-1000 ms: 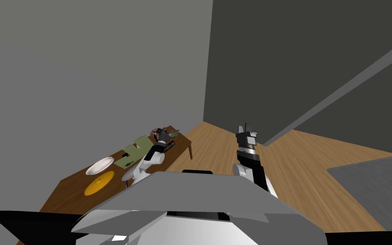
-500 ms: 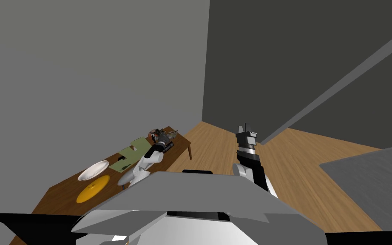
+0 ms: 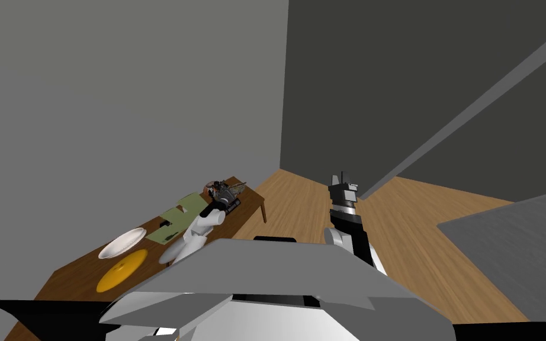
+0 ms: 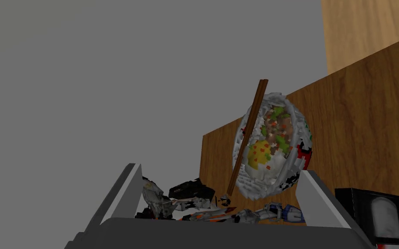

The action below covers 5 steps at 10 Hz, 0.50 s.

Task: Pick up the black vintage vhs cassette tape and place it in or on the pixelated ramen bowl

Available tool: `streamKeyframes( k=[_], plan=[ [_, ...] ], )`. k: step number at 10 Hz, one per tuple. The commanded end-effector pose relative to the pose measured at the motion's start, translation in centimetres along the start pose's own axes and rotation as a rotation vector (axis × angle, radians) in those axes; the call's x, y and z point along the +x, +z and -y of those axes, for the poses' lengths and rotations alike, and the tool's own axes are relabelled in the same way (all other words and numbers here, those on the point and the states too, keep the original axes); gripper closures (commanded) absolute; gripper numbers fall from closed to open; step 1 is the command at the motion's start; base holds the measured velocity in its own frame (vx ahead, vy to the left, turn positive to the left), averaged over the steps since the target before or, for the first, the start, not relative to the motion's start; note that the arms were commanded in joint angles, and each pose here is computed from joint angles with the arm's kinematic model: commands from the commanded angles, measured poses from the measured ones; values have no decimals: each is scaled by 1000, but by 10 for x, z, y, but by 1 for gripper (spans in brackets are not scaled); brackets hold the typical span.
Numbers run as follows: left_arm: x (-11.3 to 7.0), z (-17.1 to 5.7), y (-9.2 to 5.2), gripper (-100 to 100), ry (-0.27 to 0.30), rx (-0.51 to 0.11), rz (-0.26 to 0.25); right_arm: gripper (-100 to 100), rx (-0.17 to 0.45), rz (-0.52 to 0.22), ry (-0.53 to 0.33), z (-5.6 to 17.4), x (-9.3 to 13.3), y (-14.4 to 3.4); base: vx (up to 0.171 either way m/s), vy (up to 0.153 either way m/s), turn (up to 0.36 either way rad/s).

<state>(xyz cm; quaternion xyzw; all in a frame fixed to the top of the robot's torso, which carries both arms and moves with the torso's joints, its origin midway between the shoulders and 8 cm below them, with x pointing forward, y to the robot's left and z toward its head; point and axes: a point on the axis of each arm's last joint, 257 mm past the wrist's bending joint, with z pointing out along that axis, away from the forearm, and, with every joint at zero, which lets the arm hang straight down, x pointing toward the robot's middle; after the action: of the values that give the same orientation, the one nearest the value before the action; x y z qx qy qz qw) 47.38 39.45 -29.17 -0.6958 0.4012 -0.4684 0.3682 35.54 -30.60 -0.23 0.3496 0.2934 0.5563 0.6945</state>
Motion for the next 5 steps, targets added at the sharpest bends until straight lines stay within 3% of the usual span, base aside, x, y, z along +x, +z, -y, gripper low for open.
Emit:
streamKeyframes(
  k=[1,3,5],
  plan=[
    [-19,-11,7,-100,-30,-56,37,0,0,0,0,0,0,0,12,3,-63],
    [-39,-25,10,-100,-60,-120,80,0,0,0,0,0,0,0,13,4,-59],
    [-44,-36,9,-100,-61,-160,97,0,0,0,0,0,0,0,6,3,-20]
  ],
)
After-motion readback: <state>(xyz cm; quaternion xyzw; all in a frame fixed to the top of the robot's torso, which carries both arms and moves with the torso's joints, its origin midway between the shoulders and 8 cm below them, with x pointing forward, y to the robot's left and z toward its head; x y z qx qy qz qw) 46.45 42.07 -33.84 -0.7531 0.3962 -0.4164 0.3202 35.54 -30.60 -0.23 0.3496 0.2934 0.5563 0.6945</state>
